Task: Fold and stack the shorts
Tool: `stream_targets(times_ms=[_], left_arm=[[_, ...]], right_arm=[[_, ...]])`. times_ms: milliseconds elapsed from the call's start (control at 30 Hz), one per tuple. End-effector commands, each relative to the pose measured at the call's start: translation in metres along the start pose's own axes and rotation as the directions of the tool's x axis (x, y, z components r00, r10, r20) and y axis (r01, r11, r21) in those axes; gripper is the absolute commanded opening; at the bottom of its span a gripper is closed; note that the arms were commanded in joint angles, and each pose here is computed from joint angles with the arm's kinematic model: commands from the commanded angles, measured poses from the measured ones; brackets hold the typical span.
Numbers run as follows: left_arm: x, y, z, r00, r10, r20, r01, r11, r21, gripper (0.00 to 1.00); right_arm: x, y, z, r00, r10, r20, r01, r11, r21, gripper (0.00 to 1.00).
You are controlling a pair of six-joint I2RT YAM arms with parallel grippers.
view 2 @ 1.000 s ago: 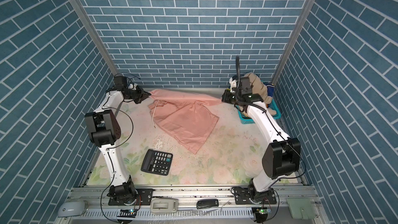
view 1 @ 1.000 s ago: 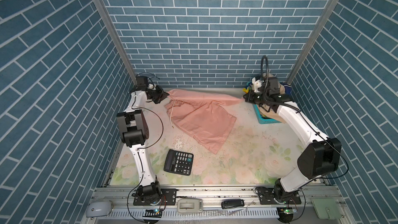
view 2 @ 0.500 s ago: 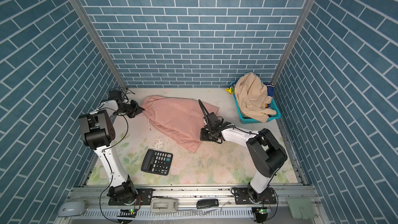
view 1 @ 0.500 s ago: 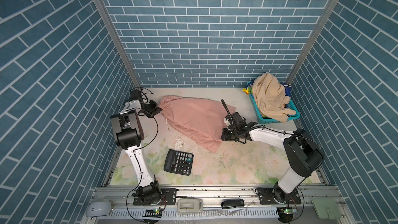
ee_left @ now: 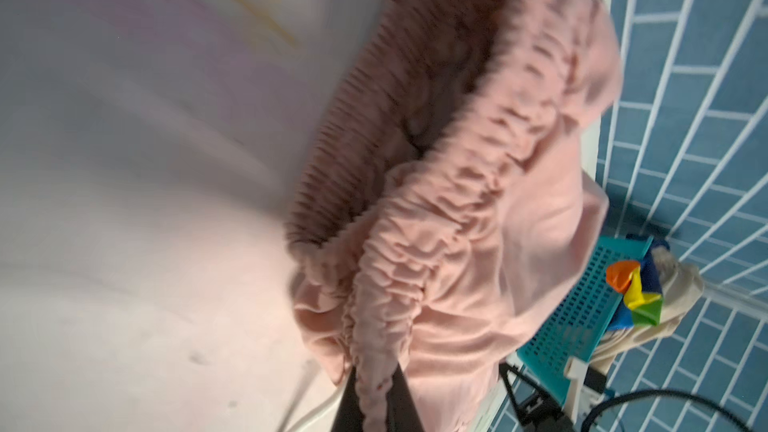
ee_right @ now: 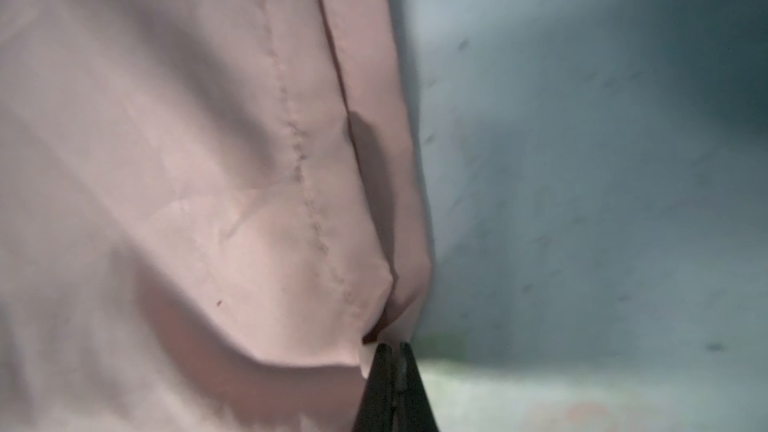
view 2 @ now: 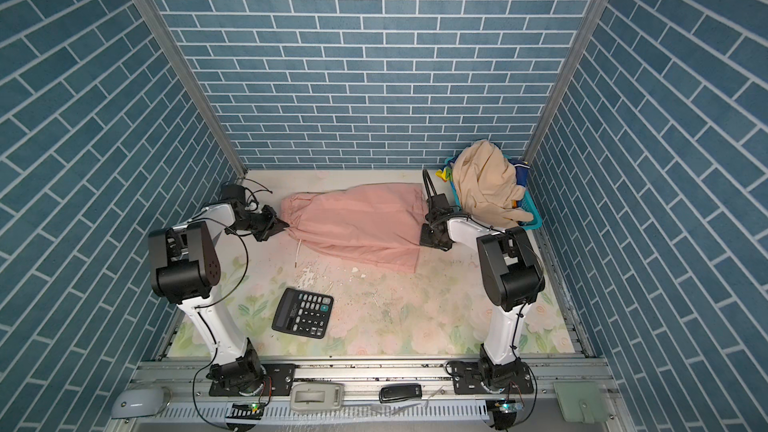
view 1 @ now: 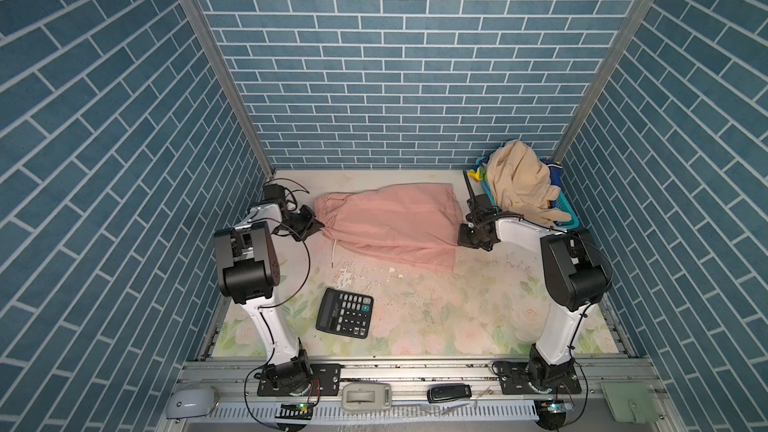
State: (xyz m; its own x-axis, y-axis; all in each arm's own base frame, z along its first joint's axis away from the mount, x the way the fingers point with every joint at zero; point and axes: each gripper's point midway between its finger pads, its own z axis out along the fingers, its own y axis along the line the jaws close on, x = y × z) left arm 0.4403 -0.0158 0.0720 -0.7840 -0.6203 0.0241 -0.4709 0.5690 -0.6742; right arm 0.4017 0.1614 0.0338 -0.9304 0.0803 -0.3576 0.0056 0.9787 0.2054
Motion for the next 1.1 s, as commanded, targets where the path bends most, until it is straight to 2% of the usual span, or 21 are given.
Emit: stream_targets(times_ms=[0, 167, 300, 400, 600, 733, 900, 967, 1067], left_arm=[[0.015, -0.023, -0.004, 0.998, 0.059, -0.007, -0.059, 0.997, 0.042, 0.00], [-0.009, -0.036, -0.040, 0.995, 0.083, 0.060, -0.085, 0.996, 0.034, 0.00], [-0.019, -0.044, -0.052, 0.992, 0.097, 0.084, -0.101, 0.994, 0.037, 0.00], [-0.021, -0.033, -0.046, 0.994, 0.087, 0.071, -0.088, 0.996, 0.022, 0.00], [-0.013, 0.007, -0.027, 0.999, 0.034, 0.034, -0.033, 0.999, -0.018, 0.00], [-0.008, 0.027, -0.021, 1.000, 0.024, 0.008, -0.023, 0.996, -0.083, 0.00], [-0.005, 0.043, -0.015, 1.000, -0.009, -0.009, 0.008, 0.993, -0.114, 0.00], [-0.009, 0.035, -0.015, 1.000, -0.018, -0.004, 0.017, 0.997, -0.079, 0.00], [-0.015, 0.010, -0.026, 1.000, -0.002, 0.026, 0.003, 1.000, -0.019, 0.00]], right_arm=[[-0.016, -0.008, -0.020, 0.995, -0.095, -0.003, 0.095, 0.993, 0.075, 0.00], [-0.038, 0.018, -0.081, 0.989, -0.106, 0.100, 0.107, 0.994, -0.001, 0.00], [-0.024, 0.034, -0.116, 0.978, -0.146, 0.149, 0.151, 0.988, -0.020, 0.00], [0.007, 0.035, -0.107, 0.983, -0.144, 0.112, 0.148, 0.989, -0.024, 0.00], [0.075, 0.024, -0.062, 0.998, -0.062, -0.012, 0.061, 0.996, -0.069, 0.00], [0.100, 0.012, -0.041, 0.996, -0.054, -0.069, 0.051, 0.998, -0.037, 0.00], [0.108, 0.005, -0.032, 0.995, -0.044, -0.089, 0.043, 0.999, -0.012, 0.00], [0.098, 0.003, -0.038, 0.995, -0.061, -0.076, 0.061, 0.998, -0.003, 0.00], [0.061, 0.004, -0.067, 0.996, -0.087, -0.015, 0.087, 0.996, 0.011, 0.00]])
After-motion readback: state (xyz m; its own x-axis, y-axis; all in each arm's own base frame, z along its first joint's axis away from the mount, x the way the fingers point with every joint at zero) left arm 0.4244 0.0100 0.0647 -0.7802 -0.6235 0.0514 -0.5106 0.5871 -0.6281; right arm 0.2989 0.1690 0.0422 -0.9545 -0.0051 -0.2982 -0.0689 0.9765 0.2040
